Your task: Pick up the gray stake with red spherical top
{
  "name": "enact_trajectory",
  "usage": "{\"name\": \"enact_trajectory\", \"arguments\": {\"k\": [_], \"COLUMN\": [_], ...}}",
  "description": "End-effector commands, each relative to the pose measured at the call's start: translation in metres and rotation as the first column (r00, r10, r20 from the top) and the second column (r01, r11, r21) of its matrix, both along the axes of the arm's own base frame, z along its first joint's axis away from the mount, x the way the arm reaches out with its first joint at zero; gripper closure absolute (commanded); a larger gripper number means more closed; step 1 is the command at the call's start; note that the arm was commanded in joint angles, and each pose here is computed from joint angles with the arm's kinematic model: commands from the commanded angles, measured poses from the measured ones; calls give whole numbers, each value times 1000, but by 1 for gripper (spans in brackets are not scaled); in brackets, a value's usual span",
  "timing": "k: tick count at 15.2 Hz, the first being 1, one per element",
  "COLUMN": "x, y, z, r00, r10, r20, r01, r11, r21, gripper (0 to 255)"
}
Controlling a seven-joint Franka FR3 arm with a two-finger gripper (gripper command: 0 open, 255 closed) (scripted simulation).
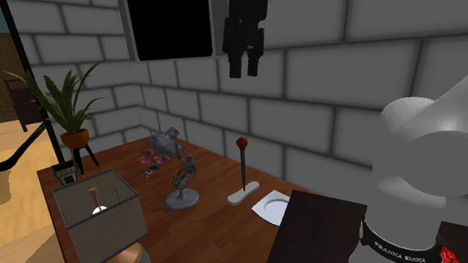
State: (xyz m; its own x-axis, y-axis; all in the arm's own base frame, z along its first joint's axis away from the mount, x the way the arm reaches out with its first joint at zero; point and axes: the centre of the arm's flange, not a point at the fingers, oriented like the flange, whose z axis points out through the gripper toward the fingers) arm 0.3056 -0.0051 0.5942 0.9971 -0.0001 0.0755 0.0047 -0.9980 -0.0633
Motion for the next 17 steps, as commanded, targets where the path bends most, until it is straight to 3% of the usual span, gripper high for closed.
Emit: {"name": "enact_trajectory", "arguments": {"k": [1, 17], "x": [0, 90], "y": [0, -154], "z": [0, -113], "r00": [1000, 996], "r10": [0, -89], "r20": [0, -8], "r01": [0, 89], "r11": [1000, 996], "r21": [0, 6], "gripper": [0, 0]}}
